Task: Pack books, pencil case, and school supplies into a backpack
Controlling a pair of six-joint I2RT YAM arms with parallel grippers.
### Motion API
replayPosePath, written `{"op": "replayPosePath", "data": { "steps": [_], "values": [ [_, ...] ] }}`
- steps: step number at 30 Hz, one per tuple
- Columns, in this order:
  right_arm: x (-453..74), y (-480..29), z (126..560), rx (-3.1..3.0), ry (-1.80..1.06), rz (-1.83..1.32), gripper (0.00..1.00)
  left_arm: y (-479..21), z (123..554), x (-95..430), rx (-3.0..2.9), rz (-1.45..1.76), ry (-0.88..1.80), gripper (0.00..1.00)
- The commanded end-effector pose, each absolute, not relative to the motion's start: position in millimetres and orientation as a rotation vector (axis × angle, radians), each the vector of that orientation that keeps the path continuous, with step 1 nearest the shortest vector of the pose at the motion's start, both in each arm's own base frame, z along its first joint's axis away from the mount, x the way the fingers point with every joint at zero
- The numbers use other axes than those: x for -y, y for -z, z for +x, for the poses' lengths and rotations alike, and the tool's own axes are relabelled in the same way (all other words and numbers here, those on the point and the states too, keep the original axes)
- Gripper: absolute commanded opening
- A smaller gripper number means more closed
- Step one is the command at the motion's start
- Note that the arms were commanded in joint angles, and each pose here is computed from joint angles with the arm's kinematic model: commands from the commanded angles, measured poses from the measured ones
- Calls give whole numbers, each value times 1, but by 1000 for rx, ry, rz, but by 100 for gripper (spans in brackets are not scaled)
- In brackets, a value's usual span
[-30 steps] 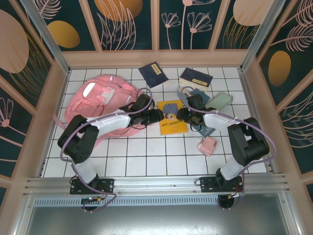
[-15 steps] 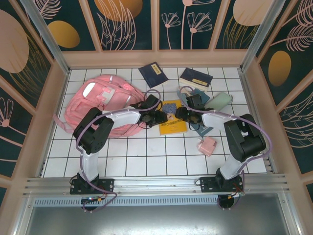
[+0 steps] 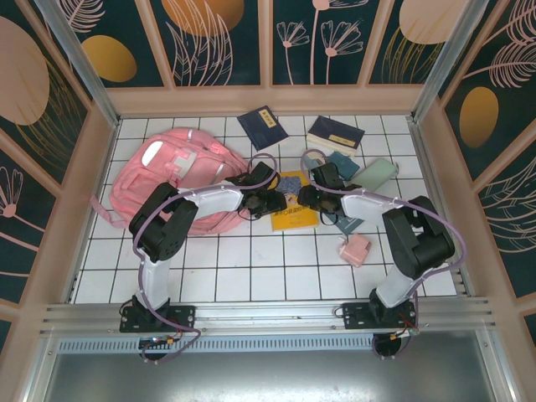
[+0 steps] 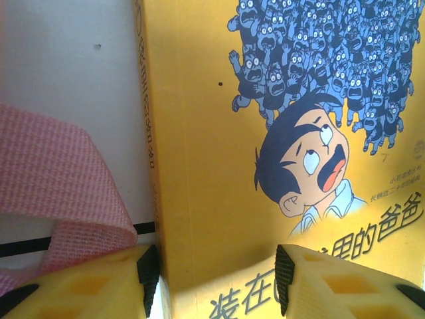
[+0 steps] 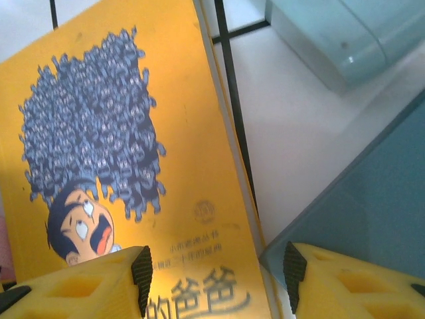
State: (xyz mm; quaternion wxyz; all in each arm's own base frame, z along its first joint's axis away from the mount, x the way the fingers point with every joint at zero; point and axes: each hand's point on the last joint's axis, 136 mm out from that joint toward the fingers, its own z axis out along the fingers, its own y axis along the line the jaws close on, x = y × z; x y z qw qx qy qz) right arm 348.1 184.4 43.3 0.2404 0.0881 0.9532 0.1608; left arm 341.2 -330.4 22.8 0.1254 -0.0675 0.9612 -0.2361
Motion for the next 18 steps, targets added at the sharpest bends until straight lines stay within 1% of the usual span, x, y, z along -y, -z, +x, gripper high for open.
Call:
{"op": "replayPosePath", "data": {
  "steps": [1, 7, 12, 18],
  "values": [
    [-176, -48, 326, -2661, -397, 279, 59, 2, 329, 301, -2871, -223, 499, 52],
    [-179, -46, 307, -2681, -456, 300, 59, 1, 329, 298, -2866, -220, 483, 52],
    [-178, -25, 294, -2734, -504, 319, 60, 1, 328, 296, -2865, -224, 478, 52],
    [-194, -21, 301, -2720, -609, 286, 59, 0, 326, 300, -2857, -214, 529, 52]
  ]
}}
